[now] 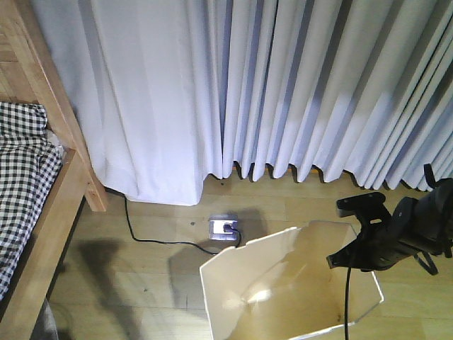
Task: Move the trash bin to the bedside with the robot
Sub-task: 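Lower the held bin onto the floor beside the bed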
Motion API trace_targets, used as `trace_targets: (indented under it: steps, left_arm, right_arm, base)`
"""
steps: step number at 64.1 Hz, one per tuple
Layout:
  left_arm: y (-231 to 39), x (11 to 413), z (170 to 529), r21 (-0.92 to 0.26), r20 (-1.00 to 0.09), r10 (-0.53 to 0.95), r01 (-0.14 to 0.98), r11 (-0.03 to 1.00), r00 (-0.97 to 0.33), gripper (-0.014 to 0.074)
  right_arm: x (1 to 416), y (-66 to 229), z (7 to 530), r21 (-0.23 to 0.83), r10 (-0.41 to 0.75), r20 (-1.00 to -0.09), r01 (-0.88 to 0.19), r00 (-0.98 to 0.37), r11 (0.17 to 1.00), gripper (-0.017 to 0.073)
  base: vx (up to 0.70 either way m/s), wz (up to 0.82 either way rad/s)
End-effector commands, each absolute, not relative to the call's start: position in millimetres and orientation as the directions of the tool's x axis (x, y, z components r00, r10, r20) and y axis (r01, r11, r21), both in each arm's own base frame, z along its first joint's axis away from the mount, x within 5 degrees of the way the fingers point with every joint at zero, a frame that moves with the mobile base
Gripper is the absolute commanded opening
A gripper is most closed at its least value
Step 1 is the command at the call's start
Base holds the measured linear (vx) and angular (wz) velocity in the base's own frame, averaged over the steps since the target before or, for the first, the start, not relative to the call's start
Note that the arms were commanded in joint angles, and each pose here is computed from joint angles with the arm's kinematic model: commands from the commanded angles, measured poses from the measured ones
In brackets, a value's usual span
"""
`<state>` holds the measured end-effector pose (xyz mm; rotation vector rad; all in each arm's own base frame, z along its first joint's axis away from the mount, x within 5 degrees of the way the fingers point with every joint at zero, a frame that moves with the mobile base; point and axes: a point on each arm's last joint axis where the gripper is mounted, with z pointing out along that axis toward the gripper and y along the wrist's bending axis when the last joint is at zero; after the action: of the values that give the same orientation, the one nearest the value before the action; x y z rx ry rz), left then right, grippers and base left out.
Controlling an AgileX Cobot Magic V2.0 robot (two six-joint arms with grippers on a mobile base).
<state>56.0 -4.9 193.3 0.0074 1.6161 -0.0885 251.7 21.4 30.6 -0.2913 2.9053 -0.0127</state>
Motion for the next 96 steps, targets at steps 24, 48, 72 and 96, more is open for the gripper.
trace_targets:
  steps: [24,48,72,96]
  left_arm:
    - [-3.2,56.6,190.0,-0.065,-0.998,-0.065,0.044,0.997,-0.004,-0.0006]
    - [-3.2,56.6,190.0,-0.065,-0.998,-0.065,0.044,0.997,-0.004,-0.0006]
    - [-3.2,56.6,190.0,-0.065,-0.998,-0.065,0.044,0.997,-0.004,-0.0006]
    - [-3.2,56.6,190.0,-0.065,-0.998,-0.065,0.044,0.997,-0.004,-0.0006]
  right_arm:
    - [305.5,9.6,8.8,-0.003,-0.018,-0.274,-0.018,-0.961,1.000,-0.0003]
    - [334.9,-11.5,-20.8,0.058,-0.066,-0.189,-0.078,-0.980,0.995,-0.0003]
    - [365.1,-11.3,-61.3,0.082,-0.055,-0.179,-0.070,-0.982,0.994,-0.0003]
    - [382.3,-4.4,-89.3,0.172,-0.069,-0.134,-0.092,-0.989,0.981,-0.0003]
  base:
    - [0.00,0.00]
    - [0.00,0.00]
    - [0.00,0.00]
    - [0.00,0.00]
